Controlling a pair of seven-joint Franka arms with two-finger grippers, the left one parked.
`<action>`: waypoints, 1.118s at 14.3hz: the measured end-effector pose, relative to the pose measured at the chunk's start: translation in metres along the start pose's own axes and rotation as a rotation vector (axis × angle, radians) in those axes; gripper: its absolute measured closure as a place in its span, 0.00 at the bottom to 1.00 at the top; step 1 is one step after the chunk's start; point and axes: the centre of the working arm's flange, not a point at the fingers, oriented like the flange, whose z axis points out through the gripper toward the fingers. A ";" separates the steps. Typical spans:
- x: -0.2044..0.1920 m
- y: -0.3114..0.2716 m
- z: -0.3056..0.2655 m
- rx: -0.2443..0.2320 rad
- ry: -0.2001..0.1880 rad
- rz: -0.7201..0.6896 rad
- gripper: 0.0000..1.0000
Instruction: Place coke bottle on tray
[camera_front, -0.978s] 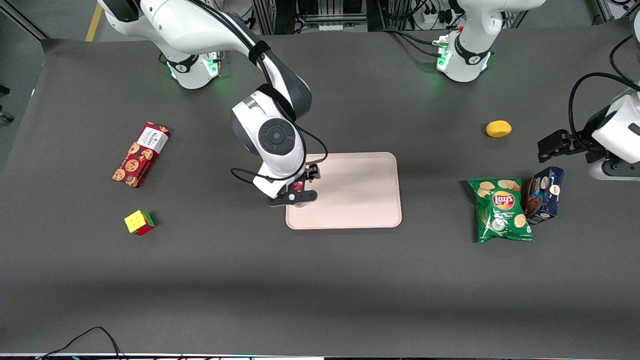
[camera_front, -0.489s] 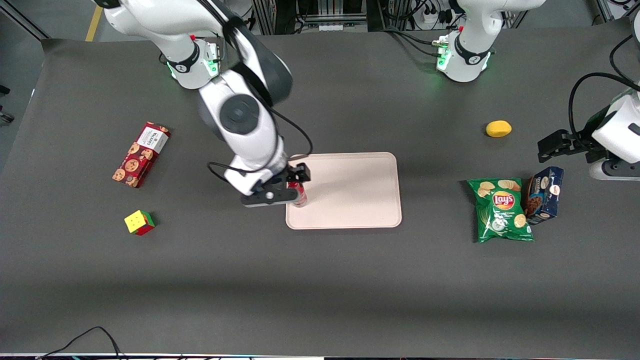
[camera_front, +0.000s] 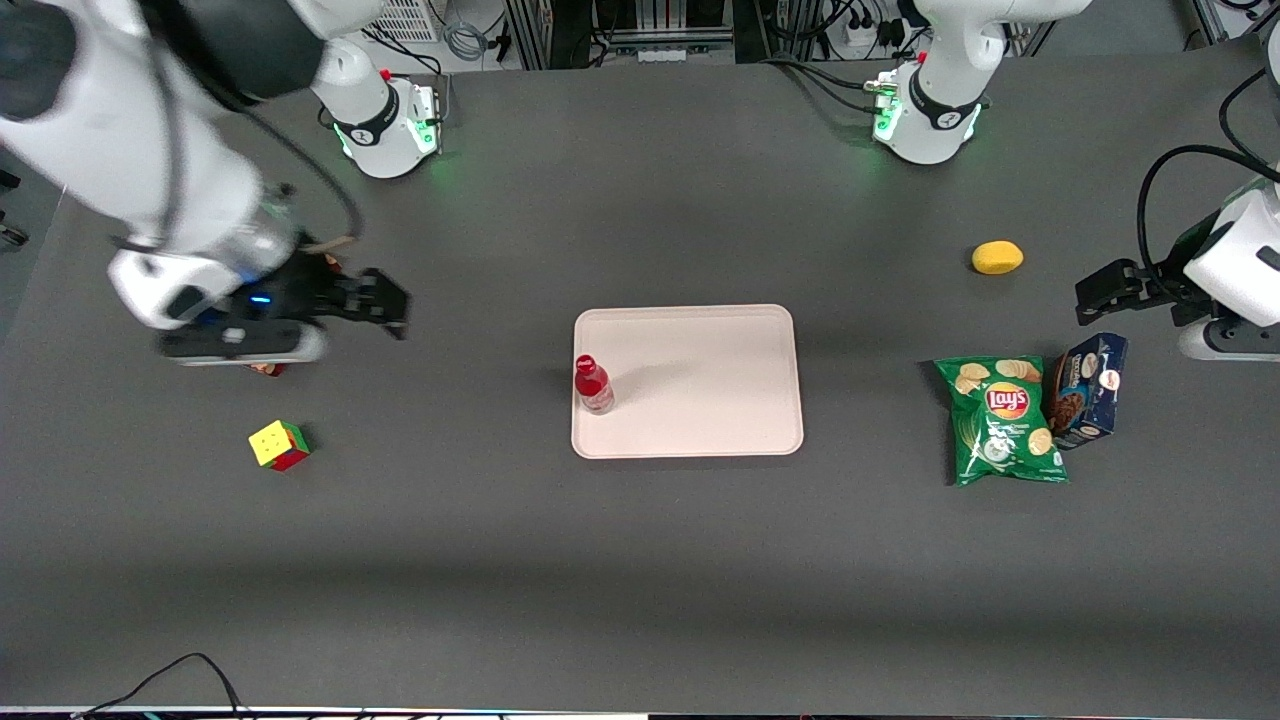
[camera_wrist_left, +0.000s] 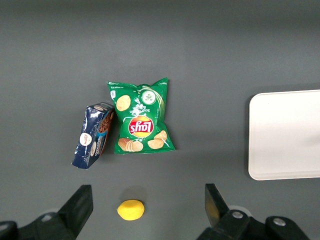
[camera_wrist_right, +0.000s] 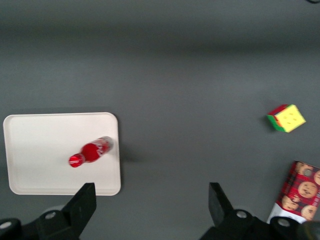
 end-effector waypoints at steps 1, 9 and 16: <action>0.003 0.027 -0.004 -0.004 -0.005 0.029 0.00; 0.018 0.162 0.016 -0.030 -0.048 0.241 0.00; 0.018 0.216 0.005 -0.066 -0.025 0.325 0.00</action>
